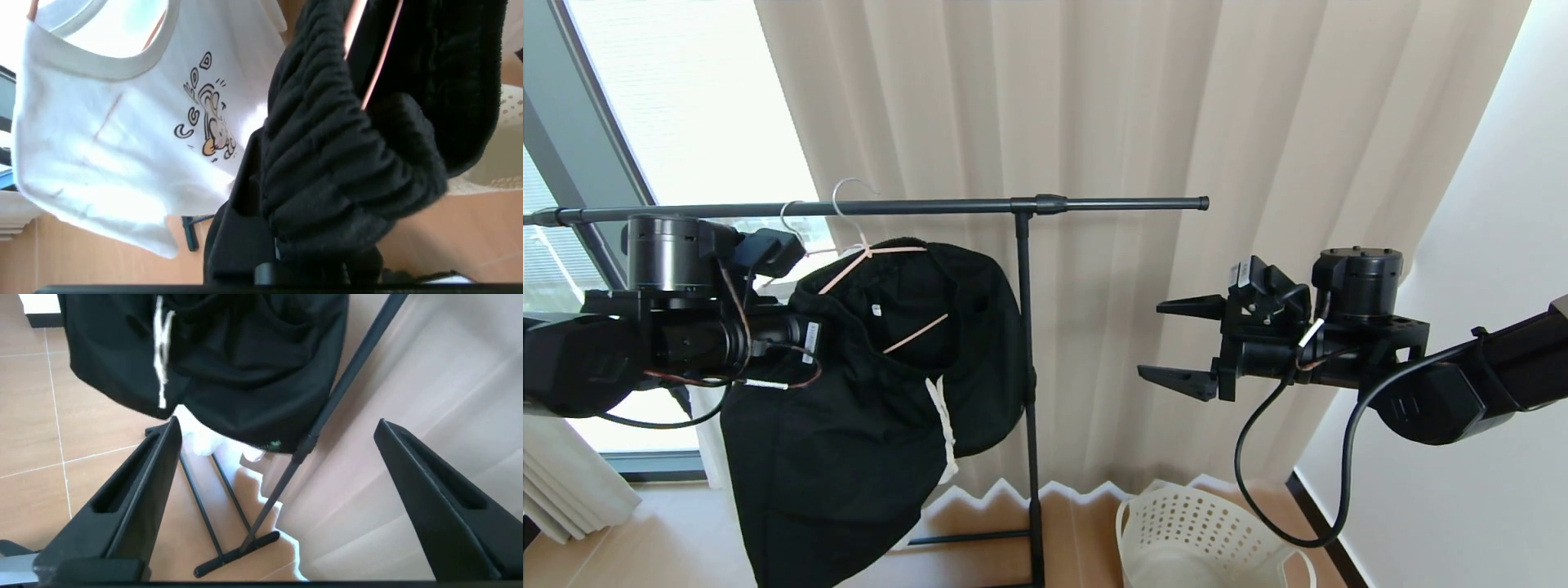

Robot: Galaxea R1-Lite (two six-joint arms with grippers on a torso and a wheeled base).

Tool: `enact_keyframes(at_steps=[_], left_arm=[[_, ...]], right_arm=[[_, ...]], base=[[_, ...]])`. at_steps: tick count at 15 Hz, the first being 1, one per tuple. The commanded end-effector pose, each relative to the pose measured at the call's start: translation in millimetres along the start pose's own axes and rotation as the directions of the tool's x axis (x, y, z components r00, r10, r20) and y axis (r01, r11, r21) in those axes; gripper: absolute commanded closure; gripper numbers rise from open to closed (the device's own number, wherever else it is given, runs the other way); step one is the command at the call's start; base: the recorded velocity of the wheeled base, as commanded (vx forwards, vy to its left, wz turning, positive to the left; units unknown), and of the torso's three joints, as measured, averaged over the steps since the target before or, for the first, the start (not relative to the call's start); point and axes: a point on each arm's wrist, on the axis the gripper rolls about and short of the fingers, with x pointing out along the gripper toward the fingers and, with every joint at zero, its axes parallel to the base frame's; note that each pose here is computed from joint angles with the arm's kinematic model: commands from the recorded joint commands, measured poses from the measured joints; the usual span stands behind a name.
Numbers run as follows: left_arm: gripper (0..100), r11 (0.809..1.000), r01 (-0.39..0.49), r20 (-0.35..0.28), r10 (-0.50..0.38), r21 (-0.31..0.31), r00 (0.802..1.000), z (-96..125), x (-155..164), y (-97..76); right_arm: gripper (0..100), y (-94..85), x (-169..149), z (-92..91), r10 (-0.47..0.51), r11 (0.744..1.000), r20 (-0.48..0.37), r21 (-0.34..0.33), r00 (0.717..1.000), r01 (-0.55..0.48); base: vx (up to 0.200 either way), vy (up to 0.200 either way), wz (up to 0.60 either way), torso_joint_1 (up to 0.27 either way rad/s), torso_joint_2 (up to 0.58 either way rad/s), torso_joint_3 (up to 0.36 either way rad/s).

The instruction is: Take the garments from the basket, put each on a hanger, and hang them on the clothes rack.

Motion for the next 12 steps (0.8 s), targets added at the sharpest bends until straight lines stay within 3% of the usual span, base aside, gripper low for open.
enact_keyframes(at_steps=[1, 9, 12], left_arm=[[100, 1.000, -0.001, -0.022, 0.000, -0.019, 1.000, 3, 26, -8.4], [100, 0.997, -0.021, -0.038, 0.019, -0.079, 0.999, 8, 79, -15.0], [100, 0.992, -0.024, -0.004, 0.023, -0.122, 1.000, 18, 95, -12.6]], right_arm=[[0, 0.4, 0, 1.1, 0.001, 1.000, 0.002, -0.002, 1.000, -0.001], [0, -0.5, 0, 1.1, -0.001, 1.000, 0.003, -0.003, 1.000, 0.001], [0, -0.5, 0, 1.1, -0.001, 1.000, 0.003, -0.003, 1.000, 0.001]], base=[[0.000, 0.000, 0.00, 0.000, 0.00, 0.000], [0.000, 0.000, 0.00, 0.000, 0.00, 0.000], [0.000, 0.000, 0.00, 0.000, 0.00, 0.000]])
